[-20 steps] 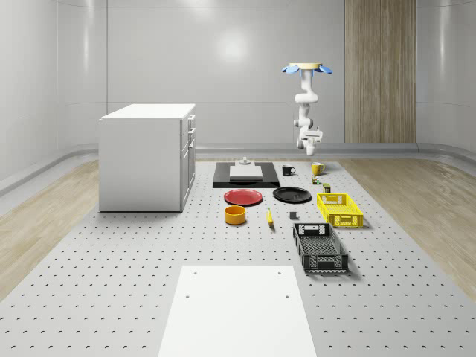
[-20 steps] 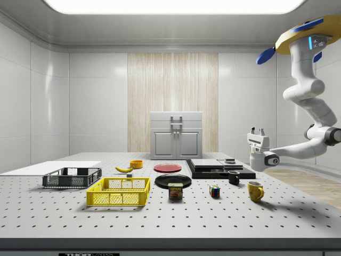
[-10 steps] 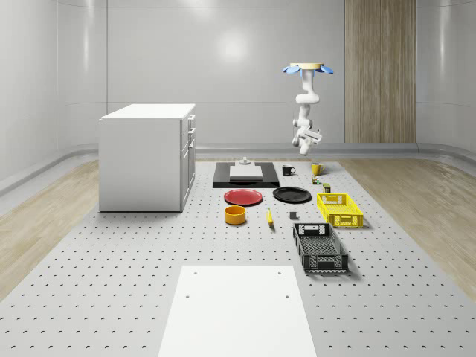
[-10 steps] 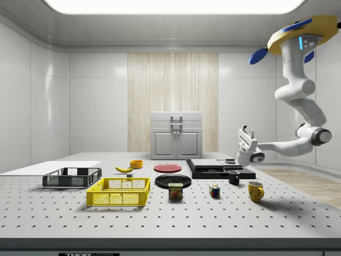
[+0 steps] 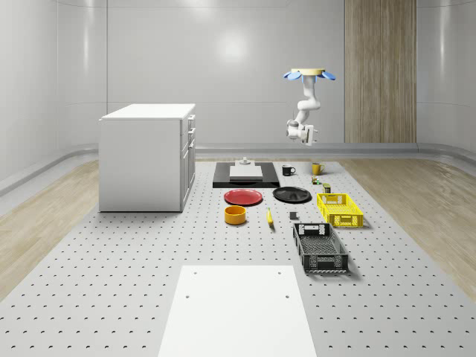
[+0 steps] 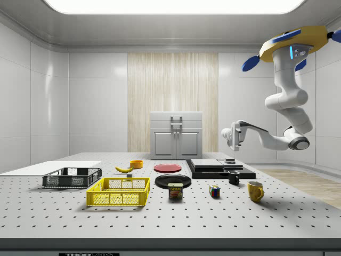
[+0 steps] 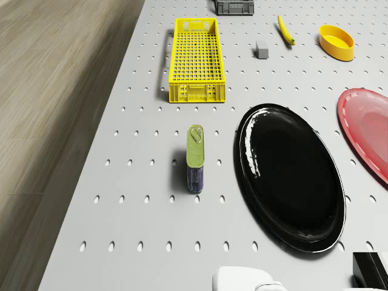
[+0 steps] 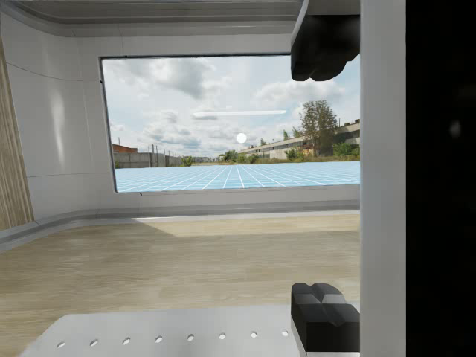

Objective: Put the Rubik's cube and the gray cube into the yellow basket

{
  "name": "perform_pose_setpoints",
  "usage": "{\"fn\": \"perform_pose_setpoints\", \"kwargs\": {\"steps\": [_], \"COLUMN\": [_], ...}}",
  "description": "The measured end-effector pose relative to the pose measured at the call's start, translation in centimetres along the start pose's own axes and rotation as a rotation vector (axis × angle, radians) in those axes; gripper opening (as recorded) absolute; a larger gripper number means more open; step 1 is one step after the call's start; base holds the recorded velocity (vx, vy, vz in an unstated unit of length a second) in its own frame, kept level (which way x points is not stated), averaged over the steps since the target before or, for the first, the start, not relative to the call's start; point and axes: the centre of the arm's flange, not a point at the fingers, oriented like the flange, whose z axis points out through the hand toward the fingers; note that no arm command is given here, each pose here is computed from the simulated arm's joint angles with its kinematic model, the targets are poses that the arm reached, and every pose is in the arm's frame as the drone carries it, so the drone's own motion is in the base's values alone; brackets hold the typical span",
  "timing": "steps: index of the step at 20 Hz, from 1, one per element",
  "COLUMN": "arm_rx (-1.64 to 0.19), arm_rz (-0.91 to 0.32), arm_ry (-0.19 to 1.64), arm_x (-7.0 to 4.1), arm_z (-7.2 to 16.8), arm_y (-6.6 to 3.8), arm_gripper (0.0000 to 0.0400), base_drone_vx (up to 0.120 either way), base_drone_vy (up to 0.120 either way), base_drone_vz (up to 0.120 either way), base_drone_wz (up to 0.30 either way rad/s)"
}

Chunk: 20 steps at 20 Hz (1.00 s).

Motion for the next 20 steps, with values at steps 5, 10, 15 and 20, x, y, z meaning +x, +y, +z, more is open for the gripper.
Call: {"fn": "perform_pose_setpoints", "kwargs": {"steps": [5, 10, 15, 20], "arm_rx": [-0.473, -0.704, -0.799, -0.838], "arm_rz": [-0.016, -0.025, -0.03, -0.033], "arm_ry": [0.471, 0.707, 0.807, 0.848], "arm_x": [-4.4, -6.0, -6.5, -6.7], "arm_z": [2.1, 4.5, 5.7, 6.2], "arm_y": [-4.3, -5.8, -6.3, -6.4], "arm_gripper": [0.04, 0.04, 0.04, 0.04], "base_drone_vx": [0.12, 0.12, 0.12, 0.12], "base_drone_vy": [0.0, -0.056, -0.096, 0.0], "base_drone_vz": [-0.12, -0.12, -0.12, -0.12], "base_drone_wz": [0.0, 0.0, 0.0, 0.0]}}
